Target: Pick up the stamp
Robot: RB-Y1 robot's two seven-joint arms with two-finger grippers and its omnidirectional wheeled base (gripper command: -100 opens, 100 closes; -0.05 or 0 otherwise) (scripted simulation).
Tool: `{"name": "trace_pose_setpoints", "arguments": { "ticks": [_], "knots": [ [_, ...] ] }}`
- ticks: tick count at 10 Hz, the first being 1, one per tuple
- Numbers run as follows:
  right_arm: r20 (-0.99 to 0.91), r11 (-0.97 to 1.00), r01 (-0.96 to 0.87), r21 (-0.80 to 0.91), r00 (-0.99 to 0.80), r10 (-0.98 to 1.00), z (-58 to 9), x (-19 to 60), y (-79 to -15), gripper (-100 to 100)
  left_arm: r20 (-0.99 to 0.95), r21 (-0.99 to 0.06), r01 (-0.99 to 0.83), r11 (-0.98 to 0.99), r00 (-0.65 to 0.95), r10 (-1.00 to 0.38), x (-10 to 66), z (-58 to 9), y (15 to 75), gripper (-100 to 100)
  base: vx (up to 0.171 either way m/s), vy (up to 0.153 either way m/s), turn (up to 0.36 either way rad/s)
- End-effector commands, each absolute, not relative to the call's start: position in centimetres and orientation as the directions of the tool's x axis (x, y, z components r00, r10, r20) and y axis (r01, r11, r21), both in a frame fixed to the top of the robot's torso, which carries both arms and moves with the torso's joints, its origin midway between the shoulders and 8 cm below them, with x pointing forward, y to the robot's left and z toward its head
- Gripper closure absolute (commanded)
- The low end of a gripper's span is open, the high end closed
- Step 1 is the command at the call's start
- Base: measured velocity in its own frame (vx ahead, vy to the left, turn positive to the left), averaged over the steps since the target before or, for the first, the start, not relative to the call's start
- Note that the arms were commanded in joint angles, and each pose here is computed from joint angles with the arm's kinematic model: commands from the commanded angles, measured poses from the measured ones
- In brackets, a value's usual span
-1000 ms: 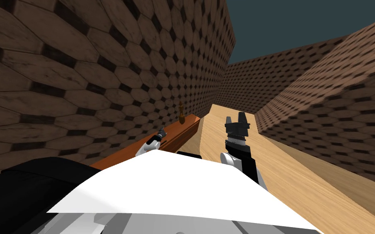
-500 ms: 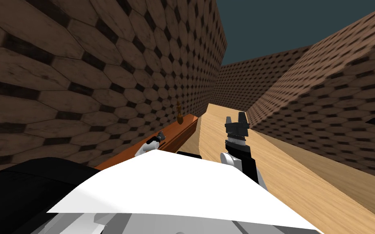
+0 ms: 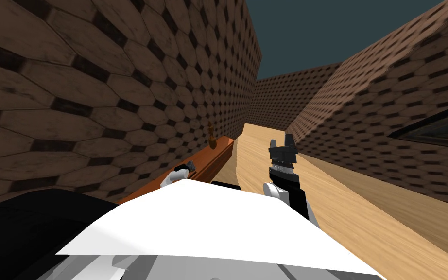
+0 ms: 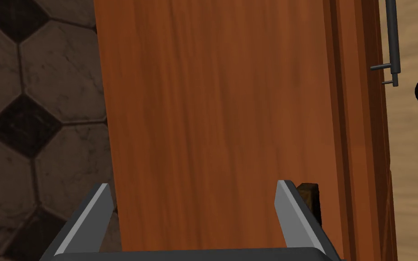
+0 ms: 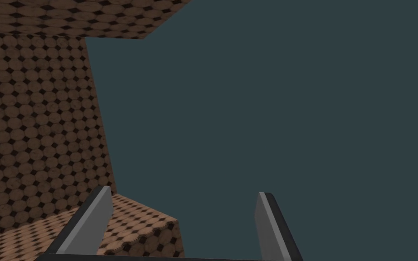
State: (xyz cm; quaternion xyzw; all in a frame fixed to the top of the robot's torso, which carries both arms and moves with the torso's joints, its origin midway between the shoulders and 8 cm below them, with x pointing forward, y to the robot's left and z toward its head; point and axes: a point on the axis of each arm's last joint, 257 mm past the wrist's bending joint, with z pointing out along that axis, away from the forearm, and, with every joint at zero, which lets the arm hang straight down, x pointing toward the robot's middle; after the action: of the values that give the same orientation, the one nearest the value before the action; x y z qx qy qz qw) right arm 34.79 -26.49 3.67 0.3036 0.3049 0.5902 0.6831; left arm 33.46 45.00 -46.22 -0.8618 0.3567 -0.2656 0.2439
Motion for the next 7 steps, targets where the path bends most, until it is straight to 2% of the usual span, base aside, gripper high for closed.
{"name": "trace_pose_setpoints", "arguments": {
  "ticks": [1,4,7],
  "knots": [
    [-0.058,0.119,-0.621,0.775,0.118,0.991,3.7,34.8,-26.5,0,0.274,-0.570,-0.498,-0.654,0.635,-0.723,32.1,-47.6,45.4,-100,-0.018,0.039,-0.092],
    [-0.058,0.119,-0.621,0.775,0.118,0.991,3.7,34.8,-26.5,0,0.244,-0.457,-0.502,-0.735,0.724,-0.646,28.7,-50.6,46.4,-100,-0.021,0.039,-0.145],
    [-0.058,0.119,-0.621,0.775,0.118,0.991,3.7,34.8,-26.5,0,0.220,-0.397,-0.495,-0.773,0.766,-0.604,26.8,-52.1,46.8,-100,-0.023,0.029,-0.123]
  ]
}}
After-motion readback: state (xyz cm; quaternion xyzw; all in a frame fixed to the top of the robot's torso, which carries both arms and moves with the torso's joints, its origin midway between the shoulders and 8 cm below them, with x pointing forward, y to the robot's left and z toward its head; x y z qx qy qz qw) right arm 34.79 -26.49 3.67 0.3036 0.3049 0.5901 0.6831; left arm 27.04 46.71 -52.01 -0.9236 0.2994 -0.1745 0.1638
